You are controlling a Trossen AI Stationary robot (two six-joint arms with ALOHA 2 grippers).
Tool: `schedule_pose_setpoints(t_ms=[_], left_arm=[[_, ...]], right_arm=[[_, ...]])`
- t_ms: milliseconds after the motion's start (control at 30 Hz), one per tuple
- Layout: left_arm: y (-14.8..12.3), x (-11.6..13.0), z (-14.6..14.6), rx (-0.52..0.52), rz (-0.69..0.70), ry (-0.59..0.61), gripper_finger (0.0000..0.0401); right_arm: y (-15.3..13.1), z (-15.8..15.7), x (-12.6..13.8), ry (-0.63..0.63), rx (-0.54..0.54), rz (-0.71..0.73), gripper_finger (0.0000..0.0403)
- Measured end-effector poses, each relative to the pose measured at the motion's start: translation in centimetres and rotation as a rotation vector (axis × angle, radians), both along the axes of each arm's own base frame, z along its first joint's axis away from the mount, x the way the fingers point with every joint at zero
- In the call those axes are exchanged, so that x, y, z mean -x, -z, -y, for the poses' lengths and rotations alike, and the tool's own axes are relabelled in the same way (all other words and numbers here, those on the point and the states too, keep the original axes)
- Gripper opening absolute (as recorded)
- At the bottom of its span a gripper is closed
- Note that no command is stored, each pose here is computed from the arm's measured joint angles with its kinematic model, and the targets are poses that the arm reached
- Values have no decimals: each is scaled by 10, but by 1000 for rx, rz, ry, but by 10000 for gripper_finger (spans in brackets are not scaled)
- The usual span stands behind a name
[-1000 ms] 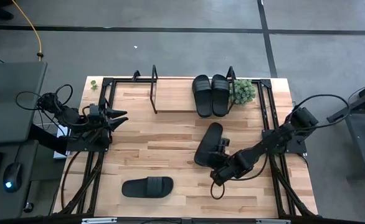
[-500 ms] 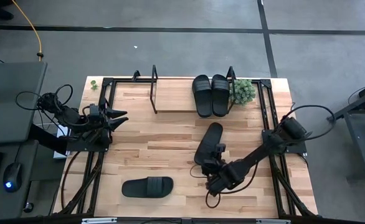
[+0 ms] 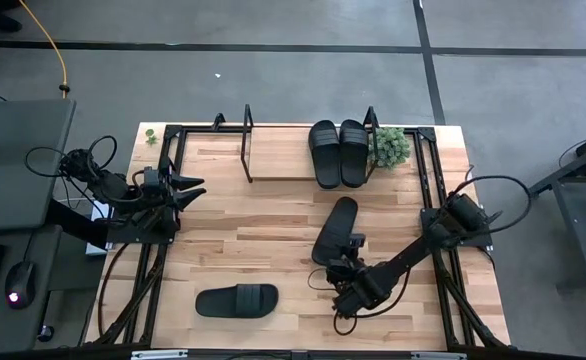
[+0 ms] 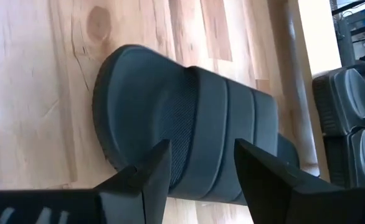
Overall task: Pick and place slides into the shelf
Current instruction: Put the black slipper on the shelf
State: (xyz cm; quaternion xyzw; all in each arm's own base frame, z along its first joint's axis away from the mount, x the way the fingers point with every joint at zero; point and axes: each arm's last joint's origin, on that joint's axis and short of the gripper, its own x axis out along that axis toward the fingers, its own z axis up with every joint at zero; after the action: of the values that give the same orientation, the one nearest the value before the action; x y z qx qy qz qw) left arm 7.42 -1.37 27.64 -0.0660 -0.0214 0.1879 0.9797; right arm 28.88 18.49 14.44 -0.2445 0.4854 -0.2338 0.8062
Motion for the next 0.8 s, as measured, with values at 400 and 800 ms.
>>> schedule_pose_setpoints(t_ms=[400, 800], left_arm=[[0, 0, 0, 0, 0, 0, 106], [0, 0, 0, 0, 0, 0, 106]], right_arm=[[19, 3, -1, 17, 102, -15, 167], [26, 14, 0, 109, 153, -16, 140]])
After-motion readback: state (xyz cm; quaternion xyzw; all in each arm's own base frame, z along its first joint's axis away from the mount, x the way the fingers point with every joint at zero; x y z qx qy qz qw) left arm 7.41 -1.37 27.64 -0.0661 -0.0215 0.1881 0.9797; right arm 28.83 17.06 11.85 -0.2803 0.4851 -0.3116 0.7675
